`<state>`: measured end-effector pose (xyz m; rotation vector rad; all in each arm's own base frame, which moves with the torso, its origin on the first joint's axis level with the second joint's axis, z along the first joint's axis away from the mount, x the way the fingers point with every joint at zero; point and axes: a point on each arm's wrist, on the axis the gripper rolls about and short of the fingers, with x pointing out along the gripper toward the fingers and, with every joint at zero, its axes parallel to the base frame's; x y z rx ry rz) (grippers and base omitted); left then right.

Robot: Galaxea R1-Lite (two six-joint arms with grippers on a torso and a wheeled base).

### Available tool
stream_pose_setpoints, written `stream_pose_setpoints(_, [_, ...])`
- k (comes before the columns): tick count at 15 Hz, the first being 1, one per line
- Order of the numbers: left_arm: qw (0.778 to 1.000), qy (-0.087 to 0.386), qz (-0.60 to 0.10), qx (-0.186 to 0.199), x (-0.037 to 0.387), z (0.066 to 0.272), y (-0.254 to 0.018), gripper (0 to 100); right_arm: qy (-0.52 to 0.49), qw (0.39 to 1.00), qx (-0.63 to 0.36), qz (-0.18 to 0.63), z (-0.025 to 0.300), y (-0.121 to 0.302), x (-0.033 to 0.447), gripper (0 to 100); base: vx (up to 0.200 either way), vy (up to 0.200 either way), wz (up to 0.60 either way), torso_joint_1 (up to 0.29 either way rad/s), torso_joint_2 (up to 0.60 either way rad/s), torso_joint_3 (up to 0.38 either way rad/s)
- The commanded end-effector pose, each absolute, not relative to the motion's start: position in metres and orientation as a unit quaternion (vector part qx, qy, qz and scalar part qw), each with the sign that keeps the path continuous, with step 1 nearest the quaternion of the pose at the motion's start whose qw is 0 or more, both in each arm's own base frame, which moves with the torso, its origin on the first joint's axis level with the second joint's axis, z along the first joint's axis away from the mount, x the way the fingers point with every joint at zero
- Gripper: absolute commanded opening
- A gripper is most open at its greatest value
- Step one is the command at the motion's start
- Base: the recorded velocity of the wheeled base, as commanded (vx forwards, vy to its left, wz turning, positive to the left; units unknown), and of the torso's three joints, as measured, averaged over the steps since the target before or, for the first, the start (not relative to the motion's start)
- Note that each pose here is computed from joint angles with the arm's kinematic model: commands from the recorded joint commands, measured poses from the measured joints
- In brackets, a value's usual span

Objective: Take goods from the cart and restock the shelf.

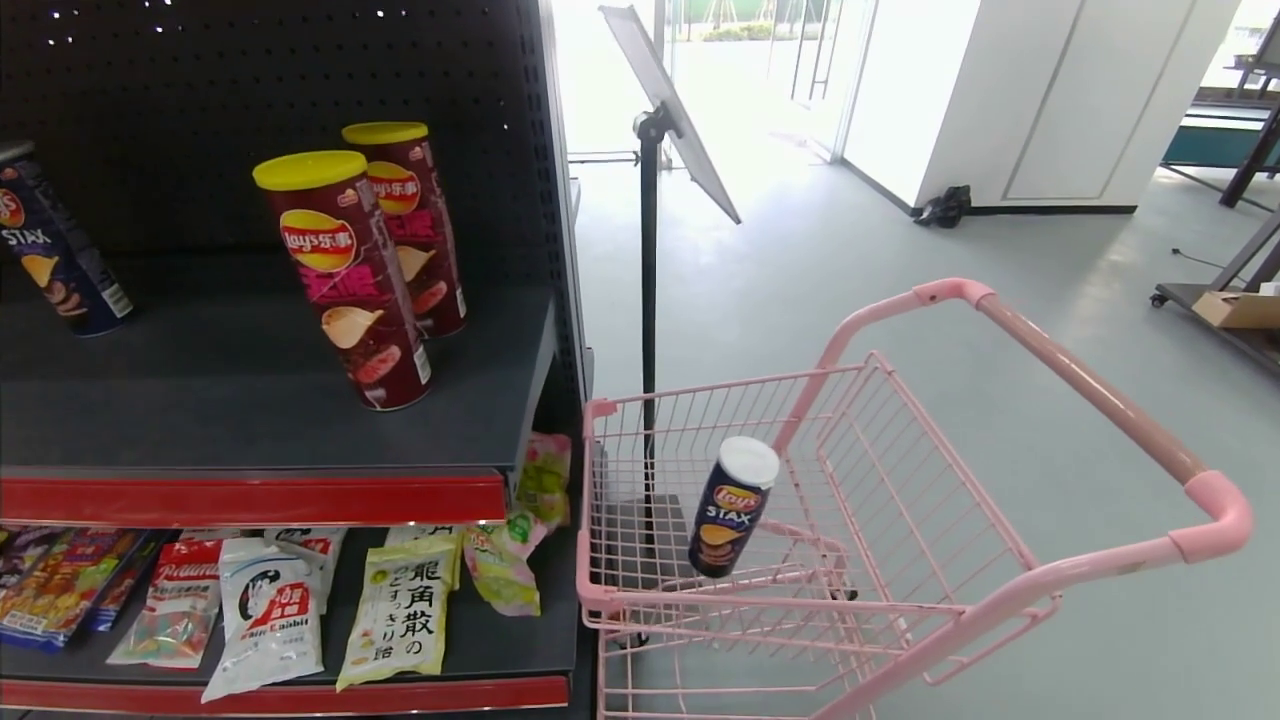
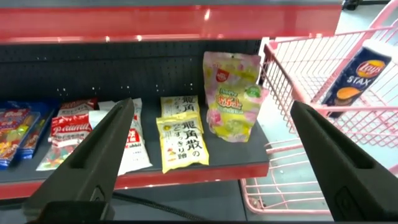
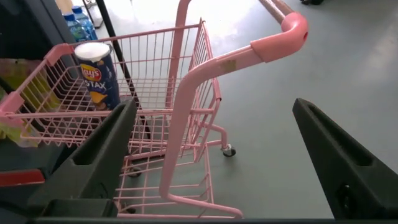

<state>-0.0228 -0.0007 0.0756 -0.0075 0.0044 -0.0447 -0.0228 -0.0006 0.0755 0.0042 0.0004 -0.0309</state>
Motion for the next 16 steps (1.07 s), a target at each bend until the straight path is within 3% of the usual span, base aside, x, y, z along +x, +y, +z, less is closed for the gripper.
stream_pose_setpoints(1, [1.000, 0.003, -0.022, -0.004, -0.0227, 0.0755, -0.0007, 100, 0.001, 1.000, 0.002, -0.015, 0.0755, -0.0006, -0.0227, 100, 0.000, 0.000, 0.00, -0.222, 0.52, 0.315])
stream_pose_setpoints(10, [1.000, 0.003, -0.022, -0.004, -0.0227, 0.0755, -0.0007, 100, 0.001, 1.000, 0.002, -0.015, 0.0755, -0.0006, -0.0227, 100, 0.000, 0.000, 0.00, -0.198, 0.52, 0.320])
stream_pose_setpoints(16, [1.000, 0.003, -0.021, -0.004, -0.0227, 0.0755, -0.0007, 100, 0.010, 1.000, -0.001, -0.016, 0.0759, -0.0005, -0.0213, 100, 0.000, 0.000, 0.00, -0.026, 0.07, 0.052])
